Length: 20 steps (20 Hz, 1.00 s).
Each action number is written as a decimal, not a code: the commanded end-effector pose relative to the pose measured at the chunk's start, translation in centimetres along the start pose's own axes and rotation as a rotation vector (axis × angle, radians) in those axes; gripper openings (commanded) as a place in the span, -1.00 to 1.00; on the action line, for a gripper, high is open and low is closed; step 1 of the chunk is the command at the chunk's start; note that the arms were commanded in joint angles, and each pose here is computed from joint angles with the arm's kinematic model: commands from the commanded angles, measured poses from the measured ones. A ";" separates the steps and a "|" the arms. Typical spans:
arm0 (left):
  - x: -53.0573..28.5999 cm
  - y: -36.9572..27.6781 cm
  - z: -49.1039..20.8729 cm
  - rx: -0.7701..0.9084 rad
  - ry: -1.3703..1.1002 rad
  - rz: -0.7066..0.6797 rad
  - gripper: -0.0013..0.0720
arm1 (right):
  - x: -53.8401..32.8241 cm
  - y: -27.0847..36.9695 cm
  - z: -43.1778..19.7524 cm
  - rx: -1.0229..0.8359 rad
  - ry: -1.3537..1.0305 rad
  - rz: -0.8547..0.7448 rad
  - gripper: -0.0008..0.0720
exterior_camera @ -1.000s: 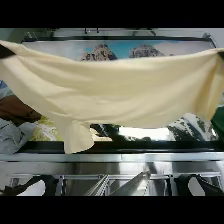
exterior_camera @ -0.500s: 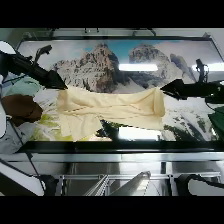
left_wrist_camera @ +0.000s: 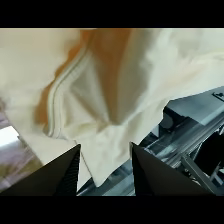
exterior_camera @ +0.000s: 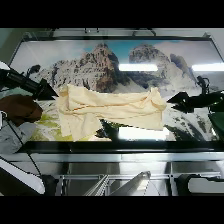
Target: Fold the shirts.
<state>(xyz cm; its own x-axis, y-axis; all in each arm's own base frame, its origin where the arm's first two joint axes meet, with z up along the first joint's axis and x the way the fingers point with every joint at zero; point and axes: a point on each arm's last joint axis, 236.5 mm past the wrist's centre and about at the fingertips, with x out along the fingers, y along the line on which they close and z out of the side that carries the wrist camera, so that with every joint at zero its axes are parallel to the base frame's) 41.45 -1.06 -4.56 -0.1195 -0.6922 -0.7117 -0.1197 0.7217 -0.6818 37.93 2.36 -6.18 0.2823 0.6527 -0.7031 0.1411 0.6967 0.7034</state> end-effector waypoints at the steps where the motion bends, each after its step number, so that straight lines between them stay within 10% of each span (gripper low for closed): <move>1: 2.8 1.8 -1.6 -0.074 0.001 -0.012 -0.02 | 1.7 -1.5 -1.3 -0.014 0.033 -0.061 0.69; 5: 4.1 2.9 -1.7 -0.109 -0.007 -0.010 -0.02 | 3.8 0.1 -0.1 -0.021 -0.011 -0.041 0.65; 8: 4.3 3.1 -1.0 -0.090 -0.033 0.003 -0.02 | 5.2 1.0 -0.4 -0.036 0.003 -0.034 -0.90; 9: 4.5 3.2 -1.0 -0.092 -0.027 0.002 -0.02 | 5.5 1.2 -0.6 -0.042 0.010 -0.033 -0.93; 11: 4.7 3.4 -1.1 -0.096 -0.023 0.004 1.00 | 5.7 1.6 -0.8 -0.049 0.021 -0.027 -0.93; 16: 4.3 4.0 -0.3 -0.067 -0.045 0.051 0.89 | 5.8 1.9 -0.8 -0.043 0.019 -0.016 -0.93; 18: 4.8 2.1 0.3 0.004 -0.050 0.012 0.17 | 5.8 1.9 -0.8 -0.043 0.019 -0.016 -0.93; 20: 5.9 -0.2 0.6 0.075 -0.045 -0.031 -0.08 | 5.8 2.0 -0.8 -0.041 0.020 -0.012 -0.93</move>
<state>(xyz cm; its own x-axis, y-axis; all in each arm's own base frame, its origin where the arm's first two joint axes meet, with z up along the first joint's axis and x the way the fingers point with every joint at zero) 40.73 -2.48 -10.07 -0.0762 -0.6629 -0.7448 -0.1260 0.7474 -0.6523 39.02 7.63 -8.99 0.2611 0.6453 -0.7180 0.1033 0.7208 0.6854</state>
